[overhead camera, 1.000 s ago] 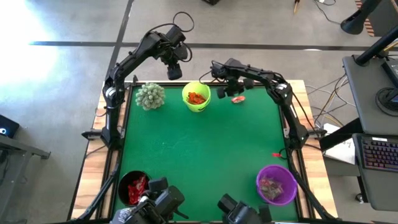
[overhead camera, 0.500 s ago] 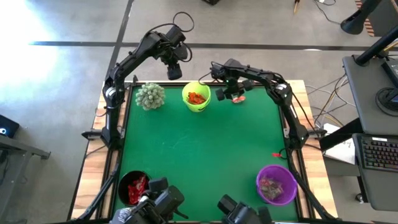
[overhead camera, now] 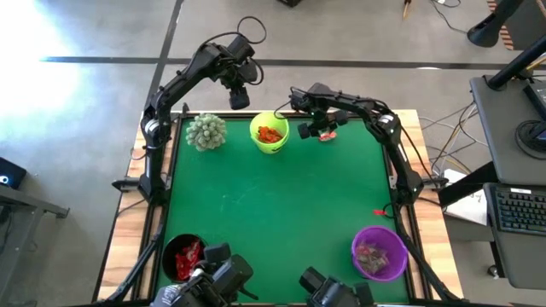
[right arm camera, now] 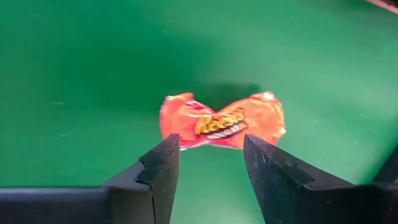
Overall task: Organize candy in baskets
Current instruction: Put the orange chocolate bar into the green bucket
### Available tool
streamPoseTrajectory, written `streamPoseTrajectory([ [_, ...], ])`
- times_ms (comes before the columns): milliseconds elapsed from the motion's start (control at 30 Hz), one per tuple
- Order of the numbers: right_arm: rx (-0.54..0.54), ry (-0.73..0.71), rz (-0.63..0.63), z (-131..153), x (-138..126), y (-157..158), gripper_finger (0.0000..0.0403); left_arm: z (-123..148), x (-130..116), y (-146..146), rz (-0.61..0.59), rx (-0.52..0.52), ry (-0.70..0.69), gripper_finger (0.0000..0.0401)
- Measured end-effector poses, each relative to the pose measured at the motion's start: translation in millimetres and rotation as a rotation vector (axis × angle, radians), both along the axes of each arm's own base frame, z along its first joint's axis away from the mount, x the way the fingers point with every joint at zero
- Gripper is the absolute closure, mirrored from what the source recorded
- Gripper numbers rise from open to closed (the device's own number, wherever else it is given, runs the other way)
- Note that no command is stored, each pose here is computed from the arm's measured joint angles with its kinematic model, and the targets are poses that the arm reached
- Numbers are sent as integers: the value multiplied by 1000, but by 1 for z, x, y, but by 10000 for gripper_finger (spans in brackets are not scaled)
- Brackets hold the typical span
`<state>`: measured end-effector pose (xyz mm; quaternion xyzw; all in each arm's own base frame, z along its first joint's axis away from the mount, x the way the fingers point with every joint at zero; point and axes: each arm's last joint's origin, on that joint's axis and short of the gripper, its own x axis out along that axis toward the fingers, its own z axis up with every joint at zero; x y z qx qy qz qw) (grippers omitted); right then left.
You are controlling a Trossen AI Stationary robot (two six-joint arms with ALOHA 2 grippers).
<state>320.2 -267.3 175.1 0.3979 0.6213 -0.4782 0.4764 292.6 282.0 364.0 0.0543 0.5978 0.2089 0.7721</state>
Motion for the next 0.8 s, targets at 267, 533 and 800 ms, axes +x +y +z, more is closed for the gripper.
streamPoseTrajectory([
  [267,-5,51,-2,-19,-7,4,232,0,0,0,0,0,0,257],
  [533,-13,31,-16,-27,-7,5,239,0,0,0,-1,-2,-2,257],
  [800,-17,22,-22,-30,-8,4,293,-1,0,-2,-17,-37,-16,257],
])
